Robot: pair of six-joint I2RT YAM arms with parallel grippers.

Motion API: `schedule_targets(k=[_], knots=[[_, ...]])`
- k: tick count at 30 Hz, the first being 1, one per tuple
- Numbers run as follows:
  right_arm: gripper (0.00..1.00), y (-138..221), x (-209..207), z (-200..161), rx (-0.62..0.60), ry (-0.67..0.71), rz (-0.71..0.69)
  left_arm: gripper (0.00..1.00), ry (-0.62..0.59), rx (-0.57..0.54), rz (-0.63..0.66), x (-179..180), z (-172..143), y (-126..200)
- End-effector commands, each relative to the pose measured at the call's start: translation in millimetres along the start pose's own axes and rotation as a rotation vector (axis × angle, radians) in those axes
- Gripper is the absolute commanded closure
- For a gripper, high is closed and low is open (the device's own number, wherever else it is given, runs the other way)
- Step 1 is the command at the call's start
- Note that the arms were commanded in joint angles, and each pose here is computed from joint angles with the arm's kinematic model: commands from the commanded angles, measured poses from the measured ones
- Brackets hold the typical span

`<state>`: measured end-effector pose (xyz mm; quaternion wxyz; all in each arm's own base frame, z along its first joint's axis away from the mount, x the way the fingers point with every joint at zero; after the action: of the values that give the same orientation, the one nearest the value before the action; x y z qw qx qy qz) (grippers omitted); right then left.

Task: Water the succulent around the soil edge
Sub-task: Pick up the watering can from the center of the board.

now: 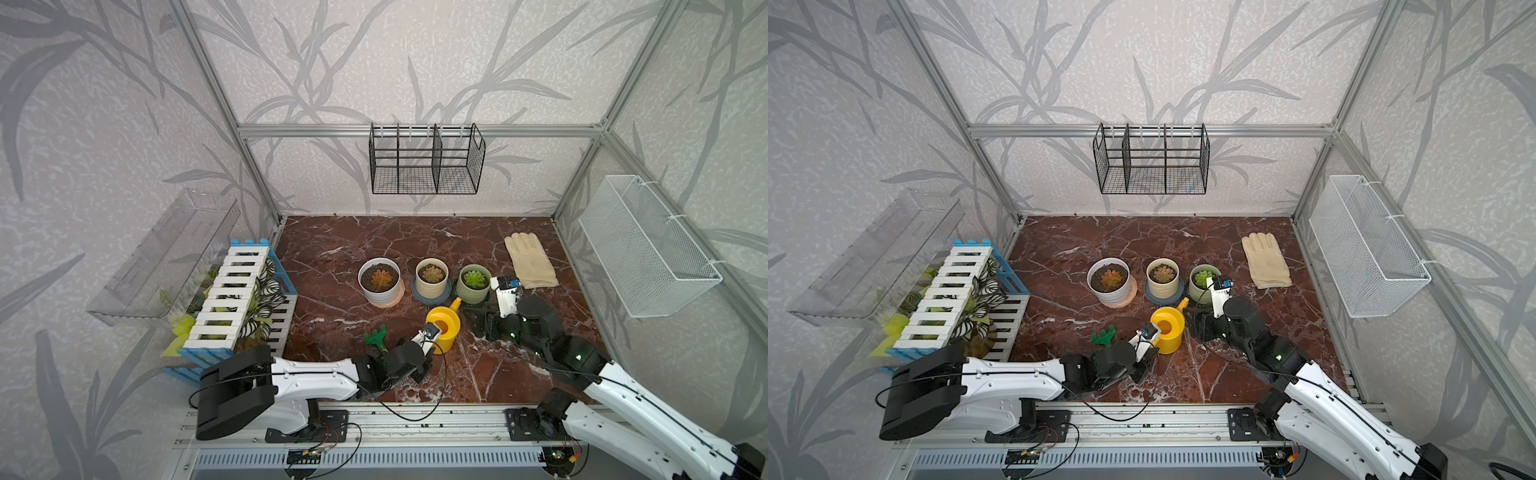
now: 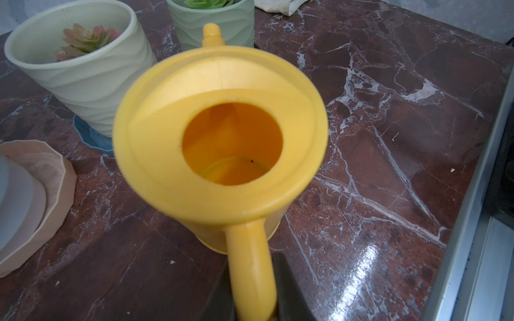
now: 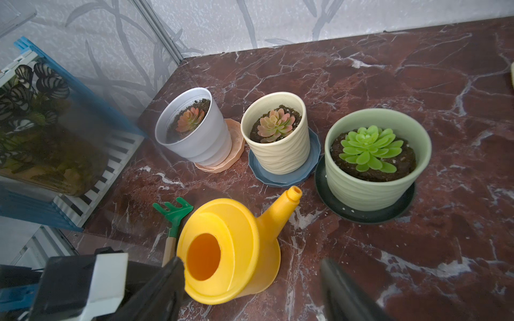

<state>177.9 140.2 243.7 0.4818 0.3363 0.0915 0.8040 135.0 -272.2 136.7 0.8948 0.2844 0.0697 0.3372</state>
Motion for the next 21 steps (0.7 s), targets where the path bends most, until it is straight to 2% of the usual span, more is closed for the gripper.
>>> schedule_targets(k=[1,10,13,17,21], knots=[[0.2,6.2,-4.3,8.3,-0.054,-0.026,-0.047,1.0,0.08,-0.028,0.001,0.5,33.7,17.1],[0.12,10.2,-29.0,16.1,-0.087,-0.1,-0.281,1.0,0.187,0.181,-0.062,18.4,59.0,26.0],[0.12,12.5,-42.3,17.3,-0.099,-0.147,-0.367,1.0,0.203,0.193,-0.086,32.2,82.6,30.1],[0.12,14.9,-58.2,16.0,-0.108,-0.214,-0.422,1.0,0.159,0.198,-0.061,42.5,121.1,33.2],[0.12,15.6,-68.0,14.0,-0.112,-0.246,-0.446,1.0,0.084,0.291,-0.069,39.6,142.8,21.6]])
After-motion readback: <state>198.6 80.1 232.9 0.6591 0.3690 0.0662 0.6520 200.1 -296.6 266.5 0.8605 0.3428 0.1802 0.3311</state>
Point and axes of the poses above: each gripper's point midway between its finger pads, its own y axis back along the fingers, its own x axis along the line the jaws close on, z = x × y, the point moved 7 cm from there along y, back along the fingers, and after that the axes turned 6 degrees about -y, right-handed, at the moved point
